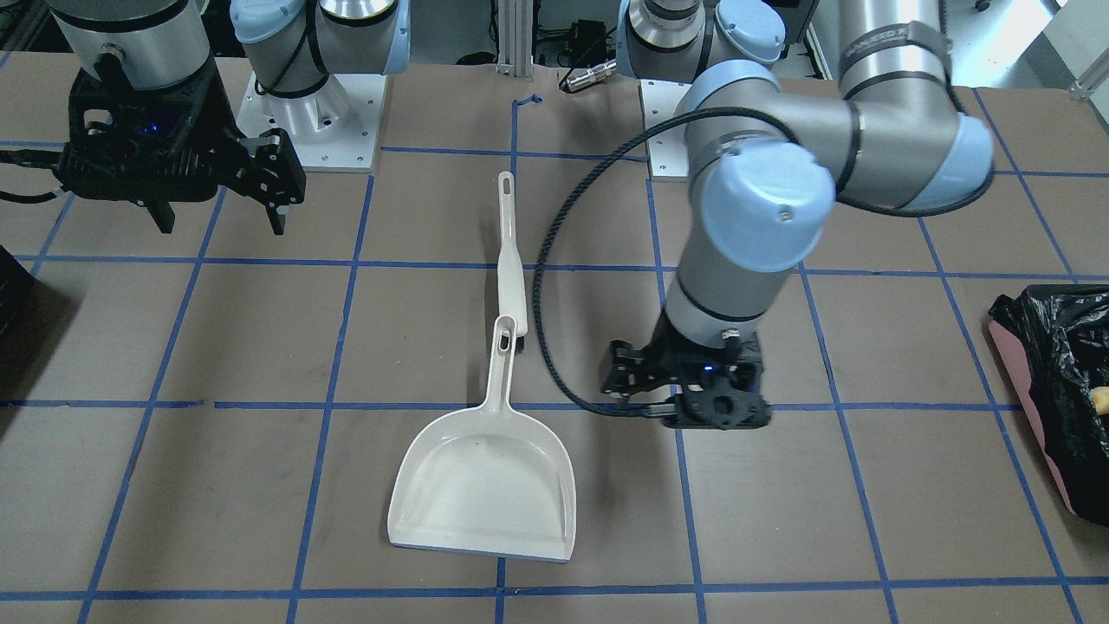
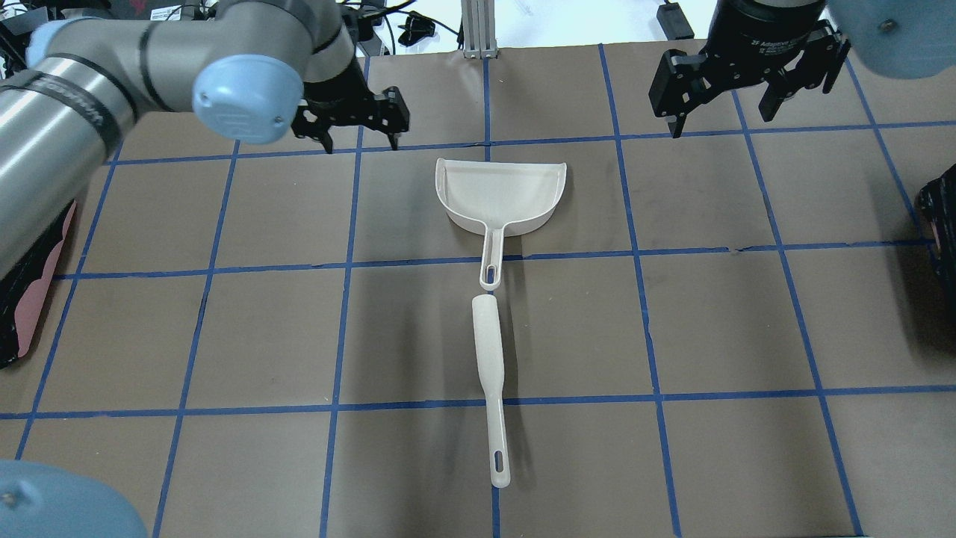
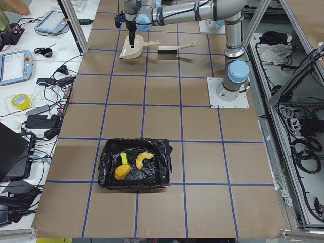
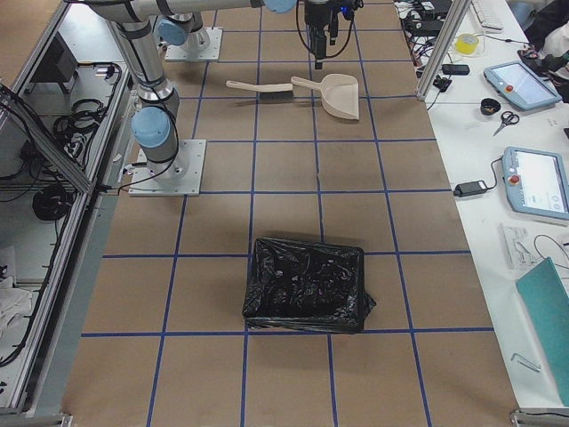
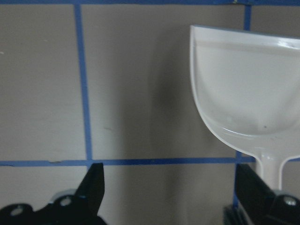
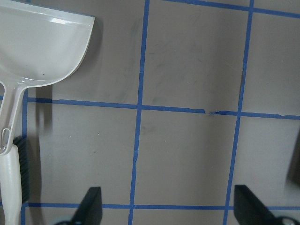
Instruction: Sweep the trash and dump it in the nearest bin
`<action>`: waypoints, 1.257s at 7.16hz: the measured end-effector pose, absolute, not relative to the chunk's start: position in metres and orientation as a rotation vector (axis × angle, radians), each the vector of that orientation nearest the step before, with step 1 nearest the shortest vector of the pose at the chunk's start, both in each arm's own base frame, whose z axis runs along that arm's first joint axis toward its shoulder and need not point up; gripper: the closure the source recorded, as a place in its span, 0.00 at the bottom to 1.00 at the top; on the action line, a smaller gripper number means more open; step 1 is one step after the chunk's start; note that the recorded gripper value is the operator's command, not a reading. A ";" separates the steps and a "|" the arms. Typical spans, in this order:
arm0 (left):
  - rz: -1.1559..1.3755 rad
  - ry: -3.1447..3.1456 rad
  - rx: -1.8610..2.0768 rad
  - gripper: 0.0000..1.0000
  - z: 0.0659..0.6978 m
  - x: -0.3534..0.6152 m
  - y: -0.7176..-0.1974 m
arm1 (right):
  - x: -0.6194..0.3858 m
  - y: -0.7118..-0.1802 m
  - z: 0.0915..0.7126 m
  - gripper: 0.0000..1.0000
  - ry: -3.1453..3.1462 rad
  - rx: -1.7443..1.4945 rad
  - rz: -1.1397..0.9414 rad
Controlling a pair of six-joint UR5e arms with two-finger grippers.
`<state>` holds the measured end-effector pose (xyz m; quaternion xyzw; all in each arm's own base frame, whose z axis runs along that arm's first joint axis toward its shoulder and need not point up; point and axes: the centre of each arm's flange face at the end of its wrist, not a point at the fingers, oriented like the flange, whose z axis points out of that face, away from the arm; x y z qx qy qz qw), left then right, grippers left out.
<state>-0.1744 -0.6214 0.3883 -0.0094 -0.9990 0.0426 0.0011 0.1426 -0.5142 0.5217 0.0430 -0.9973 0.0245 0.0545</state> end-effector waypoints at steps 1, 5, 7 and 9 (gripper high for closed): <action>0.146 -3.174 -0.053 0.00 0.415 -0.125 -0.620 | 0.143 -0.514 0.522 0.00 -3.029 0.131 0.075; 0.174 -3.147 -0.012 0.00 0.465 -0.064 -0.594 | 0.143 -0.514 0.522 0.00 -3.029 0.130 0.075; 0.218 -3.119 -0.043 0.00 0.486 -0.084 -0.576 | 0.143 -0.514 0.522 0.00 -3.029 0.131 0.073; 0.207 -3.133 -0.060 0.00 0.486 -0.094 -0.564 | 0.143 -0.514 0.522 0.00 -3.029 0.133 0.073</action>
